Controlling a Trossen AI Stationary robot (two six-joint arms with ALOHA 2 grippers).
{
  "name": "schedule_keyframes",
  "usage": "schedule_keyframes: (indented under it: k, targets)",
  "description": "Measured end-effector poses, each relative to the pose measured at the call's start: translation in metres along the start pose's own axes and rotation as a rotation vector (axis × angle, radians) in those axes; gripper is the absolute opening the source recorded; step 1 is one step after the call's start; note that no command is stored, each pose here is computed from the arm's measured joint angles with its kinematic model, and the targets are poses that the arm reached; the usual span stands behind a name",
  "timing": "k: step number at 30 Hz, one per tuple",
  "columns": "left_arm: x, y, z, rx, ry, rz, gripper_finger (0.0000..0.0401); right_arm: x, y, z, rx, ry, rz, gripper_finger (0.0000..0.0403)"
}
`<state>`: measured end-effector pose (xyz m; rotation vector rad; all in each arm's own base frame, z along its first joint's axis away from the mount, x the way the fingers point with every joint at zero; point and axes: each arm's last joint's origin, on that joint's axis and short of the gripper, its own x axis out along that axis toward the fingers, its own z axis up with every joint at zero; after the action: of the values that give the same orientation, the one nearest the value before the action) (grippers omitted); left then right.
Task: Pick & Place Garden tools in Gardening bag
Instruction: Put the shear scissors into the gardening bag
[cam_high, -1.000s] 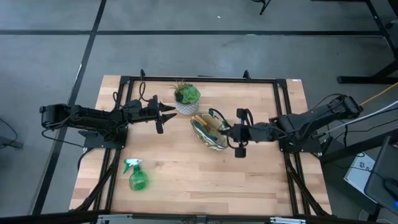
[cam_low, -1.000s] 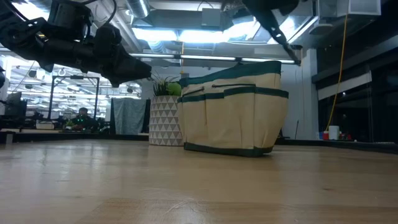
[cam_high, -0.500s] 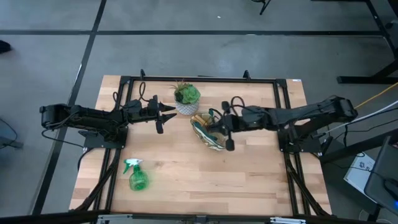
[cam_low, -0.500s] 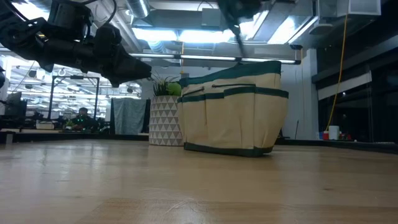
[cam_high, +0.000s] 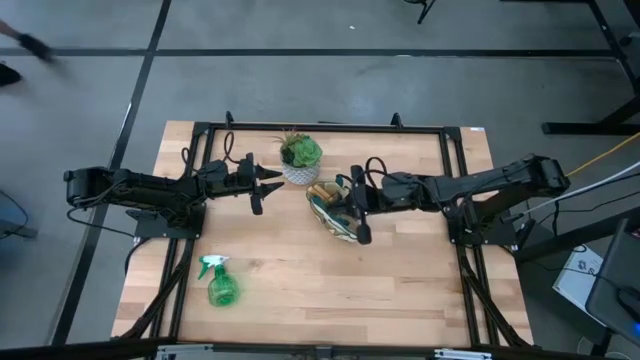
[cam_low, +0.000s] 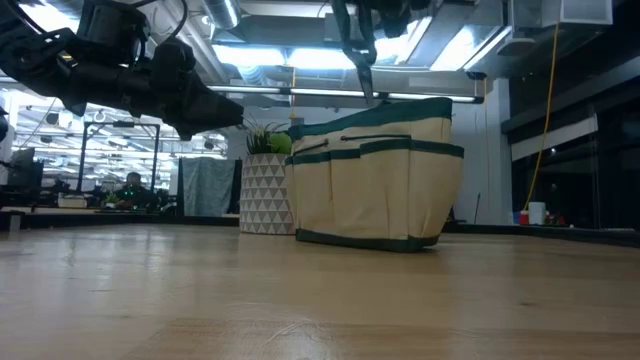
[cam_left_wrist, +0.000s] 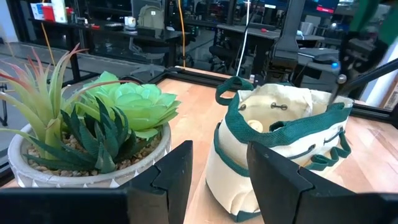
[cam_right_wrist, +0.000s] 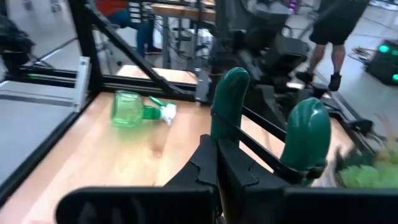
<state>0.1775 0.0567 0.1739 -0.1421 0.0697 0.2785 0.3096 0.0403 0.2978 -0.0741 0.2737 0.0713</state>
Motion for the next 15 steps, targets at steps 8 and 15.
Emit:
schedule_keyframes:
  k: [8, 15]
  targets:
    - [0.0000, 0.0000, 0.0000, 0.000, 0.000, 0.000, 0.0148, 0.0000, -0.0014, -0.0007, 0.012, 0.009, -0.042, 0.0002]
    - [0.0000, 0.0000, 0.0000, 0.000, 0.000, 0.000, 0.0148, -0.0024, -0.0093, -0.0006, -0.020, 0.023, -0.135, 0.0002]
